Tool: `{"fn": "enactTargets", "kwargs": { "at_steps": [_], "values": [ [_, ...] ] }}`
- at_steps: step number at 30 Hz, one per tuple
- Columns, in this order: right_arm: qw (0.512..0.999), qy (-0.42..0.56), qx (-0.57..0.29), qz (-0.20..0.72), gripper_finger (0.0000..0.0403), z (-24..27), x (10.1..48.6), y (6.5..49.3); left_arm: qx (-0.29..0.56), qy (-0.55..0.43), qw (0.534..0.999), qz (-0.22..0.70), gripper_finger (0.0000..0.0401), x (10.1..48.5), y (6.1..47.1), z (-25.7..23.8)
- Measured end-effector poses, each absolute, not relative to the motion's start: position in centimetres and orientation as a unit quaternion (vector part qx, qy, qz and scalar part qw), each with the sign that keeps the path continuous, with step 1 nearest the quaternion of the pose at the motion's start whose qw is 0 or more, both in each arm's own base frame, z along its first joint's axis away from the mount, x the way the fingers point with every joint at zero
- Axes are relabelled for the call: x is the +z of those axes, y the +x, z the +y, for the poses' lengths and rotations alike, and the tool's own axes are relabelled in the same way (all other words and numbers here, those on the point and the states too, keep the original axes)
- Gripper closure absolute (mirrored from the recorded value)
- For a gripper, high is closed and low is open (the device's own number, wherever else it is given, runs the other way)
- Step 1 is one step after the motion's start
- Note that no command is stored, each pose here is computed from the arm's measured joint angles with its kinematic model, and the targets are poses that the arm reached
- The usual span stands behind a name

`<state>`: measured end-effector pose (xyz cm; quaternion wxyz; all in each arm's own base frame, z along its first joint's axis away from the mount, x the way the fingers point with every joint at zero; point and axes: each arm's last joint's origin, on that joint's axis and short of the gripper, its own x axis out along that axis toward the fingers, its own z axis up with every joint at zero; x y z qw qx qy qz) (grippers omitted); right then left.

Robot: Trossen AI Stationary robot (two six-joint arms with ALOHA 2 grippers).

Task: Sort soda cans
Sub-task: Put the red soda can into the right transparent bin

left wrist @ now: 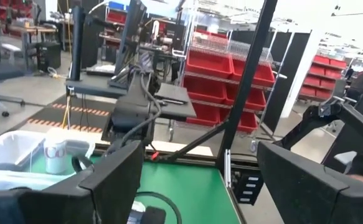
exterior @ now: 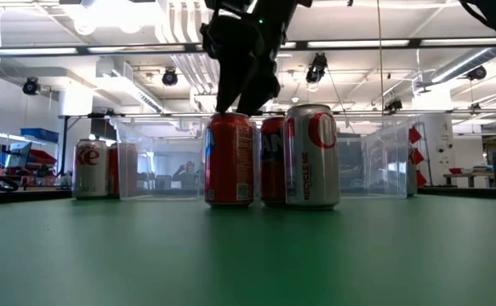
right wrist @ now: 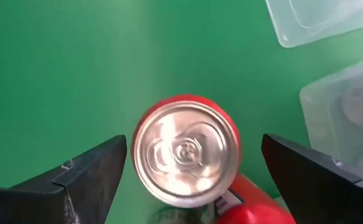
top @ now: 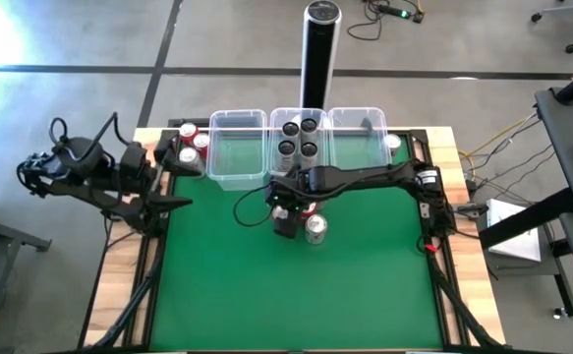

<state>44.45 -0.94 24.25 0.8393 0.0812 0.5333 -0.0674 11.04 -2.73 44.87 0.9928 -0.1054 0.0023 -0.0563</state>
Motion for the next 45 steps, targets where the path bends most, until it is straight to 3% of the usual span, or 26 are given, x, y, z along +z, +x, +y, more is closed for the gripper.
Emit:
{"fn": "enactTargets", "kwargs": {
  "at_steps": [9,19,26,29,35,40,45],
  "values": [
    [0.851,0.079,-0.053,0.517,0.0040,-0.9,22.0,44.7,-0.043,-0.088,0.995,-0.012,0.0101,45.0,10.5,-2.5],
    [0.851,0.072,-0.049,0.518,0.0102,-0.9,21.1,44.5,-0.011,-0.075,0.997,-0.020,0.0101,45.1,10.1,-2.2],
    [0.843,0.080,-0.055,0.528,0.0047,-0.9,20.7,44.3,-0.007,-0.063,0.998,-0.019,0.0101,45.1,10.1,-2.2],
    [0.842,0.084,-0.057,0.529,0.0045,-0.9,20.6,44.3,-0.004,-0.062,0.998,-0.019,0.0101,45.1,10.1,-2.1],
    [0.843,0.094,-0.065,0.526,0.0099,-0.9,20.7,44.3,-0.004,-0.060,0.998,-0.019,0.0101,45.1,10.1,-2.1],
    [0.857,0.109,-0.068,0.499,0.0108,-0.8,23.2,45.1,-0.004,-0.061,0.998,-0.023,0.0101,45.1,9.9,-2.1],
    [0.898,0.110,-0.057,0.423,0.0108,-0.5,31.8,44.3,-0.004,-0.065,0.997,-0.035,0.0101,45.3,9.0,-1.8]
  ]
}}
